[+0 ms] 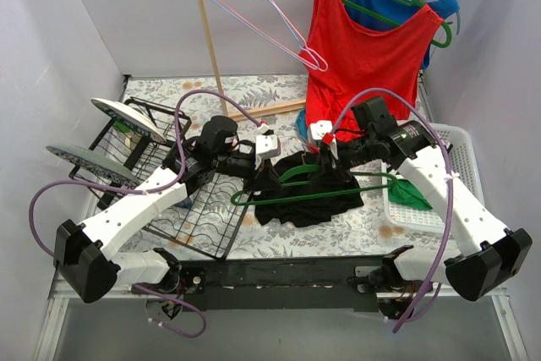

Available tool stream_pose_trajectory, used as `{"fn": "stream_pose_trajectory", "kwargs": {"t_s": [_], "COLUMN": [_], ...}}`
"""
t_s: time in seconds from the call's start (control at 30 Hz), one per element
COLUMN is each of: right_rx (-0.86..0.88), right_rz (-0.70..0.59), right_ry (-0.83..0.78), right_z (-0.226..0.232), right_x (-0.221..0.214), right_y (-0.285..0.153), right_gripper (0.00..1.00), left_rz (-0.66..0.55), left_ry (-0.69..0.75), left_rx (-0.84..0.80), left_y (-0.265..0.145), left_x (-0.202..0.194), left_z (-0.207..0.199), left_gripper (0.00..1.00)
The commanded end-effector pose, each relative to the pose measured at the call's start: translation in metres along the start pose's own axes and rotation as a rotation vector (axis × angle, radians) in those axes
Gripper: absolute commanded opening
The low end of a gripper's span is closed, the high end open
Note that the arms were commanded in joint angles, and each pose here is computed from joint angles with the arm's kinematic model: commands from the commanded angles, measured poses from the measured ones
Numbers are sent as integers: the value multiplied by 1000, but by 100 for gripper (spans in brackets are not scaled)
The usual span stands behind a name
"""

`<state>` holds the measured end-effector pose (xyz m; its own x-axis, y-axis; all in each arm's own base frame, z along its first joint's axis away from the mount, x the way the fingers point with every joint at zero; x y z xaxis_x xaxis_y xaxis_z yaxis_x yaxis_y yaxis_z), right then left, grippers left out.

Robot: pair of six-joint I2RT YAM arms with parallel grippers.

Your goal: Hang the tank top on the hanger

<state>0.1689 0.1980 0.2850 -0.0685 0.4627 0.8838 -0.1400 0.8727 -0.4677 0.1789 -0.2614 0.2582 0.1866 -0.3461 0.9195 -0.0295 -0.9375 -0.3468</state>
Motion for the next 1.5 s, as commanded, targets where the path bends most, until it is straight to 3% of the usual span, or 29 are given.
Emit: {"fn": "stream_pose_trajectory", "kwargs": {"t_s": [0.0,0.1,0.13,0.2,0.23,0.33,0.47,0.6,0.73,1.03,1.2,1.37,1.47], "right_rx": [-43,-133,-179,-278,-320,-416,-497,-490,-482,-444,-389,-371,-356], "right_rz": [-12,73,95,156,153,151,157,167,186,171,143,148,144], "right_ry": [-8,-30,-54,-74,-91,-66,-31,9,38,72,91,97,92], "right_z": [-4,-9,-7,-10,-6,4,17,24,22,12,12,8,6], "right_x": [15,8,8,0,3,0,-10,-24,-35,-44,-48,-53,-53], "right_y": [-5,-15,-24,-43,-55,-85,-102,-98,-94,-86,-78,-75,-74], "right_gripper": [1,1,1,1,1,1,1,1,1,1,1,1,1], "left_rz": [-94,-117,-121,-143,-149,-183,-155,-67,28,165,255,269,248], "left_ry": [77,54,26,1,-15,-80,-277,-551,-645,-683,-687,-697,-693], "left_rx": [20,90,118,226,256,358,454,608,695,665,669,612,631], "left_y": [-2,-4,-5,-11,-13,-22,-24,-14,-4,23,29,34,30], "left_x": [28,32,32,34,33,29,12,-26,-59,-84,-100,-100,-93], "left_z": [0,7,9,17,18,21,26,46,60,79,85,81,81], "left_gripper": [0,0,7,32,60,84,88,86,72,44,36,0,0]}}
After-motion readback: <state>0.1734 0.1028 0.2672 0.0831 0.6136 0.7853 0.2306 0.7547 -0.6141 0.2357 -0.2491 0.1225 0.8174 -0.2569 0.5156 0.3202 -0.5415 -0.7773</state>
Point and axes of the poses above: each gripper's point midway between its finger pads, its own y axis out along the fingers, its own z axis along the line the jaws close on, x = y × z, the point moved 5 cm from there along -y, back along the fingers, and after that the axes turned 3 degrees about -y, right-handed, at the moved point
